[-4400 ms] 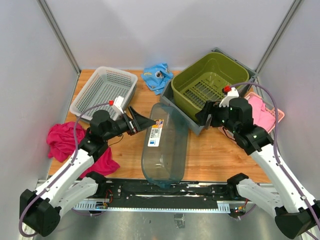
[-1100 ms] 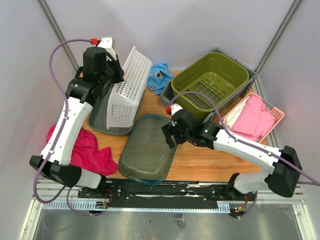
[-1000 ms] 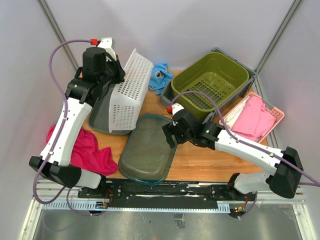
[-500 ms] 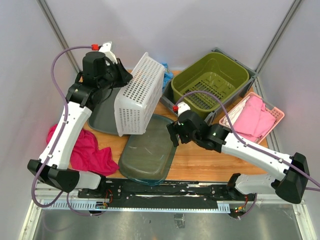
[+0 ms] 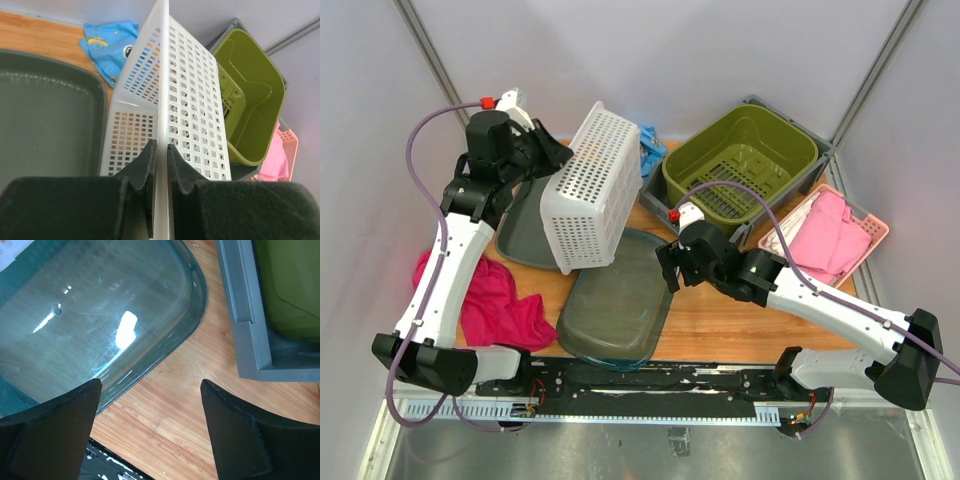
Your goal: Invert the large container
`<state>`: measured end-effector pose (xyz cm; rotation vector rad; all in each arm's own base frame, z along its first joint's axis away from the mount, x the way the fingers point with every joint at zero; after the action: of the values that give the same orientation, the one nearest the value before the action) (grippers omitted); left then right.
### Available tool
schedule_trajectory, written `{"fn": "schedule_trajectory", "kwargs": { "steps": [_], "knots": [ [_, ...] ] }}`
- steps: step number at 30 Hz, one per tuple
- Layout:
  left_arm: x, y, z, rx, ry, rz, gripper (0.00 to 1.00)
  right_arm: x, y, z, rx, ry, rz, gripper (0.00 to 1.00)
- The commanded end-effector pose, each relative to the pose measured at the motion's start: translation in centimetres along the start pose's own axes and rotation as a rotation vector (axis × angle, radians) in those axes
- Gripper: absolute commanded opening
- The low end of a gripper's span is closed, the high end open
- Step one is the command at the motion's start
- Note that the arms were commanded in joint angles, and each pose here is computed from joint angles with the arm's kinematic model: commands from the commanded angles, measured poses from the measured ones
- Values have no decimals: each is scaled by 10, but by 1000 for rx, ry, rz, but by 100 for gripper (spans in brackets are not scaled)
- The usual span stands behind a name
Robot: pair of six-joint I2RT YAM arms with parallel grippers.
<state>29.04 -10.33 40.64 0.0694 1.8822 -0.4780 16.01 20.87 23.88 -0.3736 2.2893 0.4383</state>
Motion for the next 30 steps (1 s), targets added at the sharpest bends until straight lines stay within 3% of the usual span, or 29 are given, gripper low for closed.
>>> {"fn": "schedule_trajectory", "kwargs": {
  "steps": [1,8,12,19,23,30],
  "knots": [
    [-17,2,-8,88,-110,-71,0,4,1,-3,7,-9,-7,83],
    [-18,7,-11,36,-120,-50,0,2,1,-1,16,-17,-11,83],
    [-25,11,-19,-11,-147,-43,0,0,15,3,-74,4,-20,82],
    [-64,45,-39,-304,-185,-45,0,-4,88,17,-266,-4,-242,82],
    [-66,72,-42,-476,-176,-42,0,0,137,32,-416,-27,-378,82],
    [-42,105,-25,-530,-171,10,0,6,198,78,-623,12,-426,78]
  ]
}}
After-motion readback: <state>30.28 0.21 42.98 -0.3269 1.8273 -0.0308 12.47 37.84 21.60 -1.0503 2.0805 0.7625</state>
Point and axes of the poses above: each gripper's point midway between its finger pads, its own z axis out along the fingers, its own y axis along the line the jaws close on, x = y × z, the point moved 9 cm from there along -z, back along the fingers, and after that the axes turned 12 degrees about z, right-handed, at the moved point
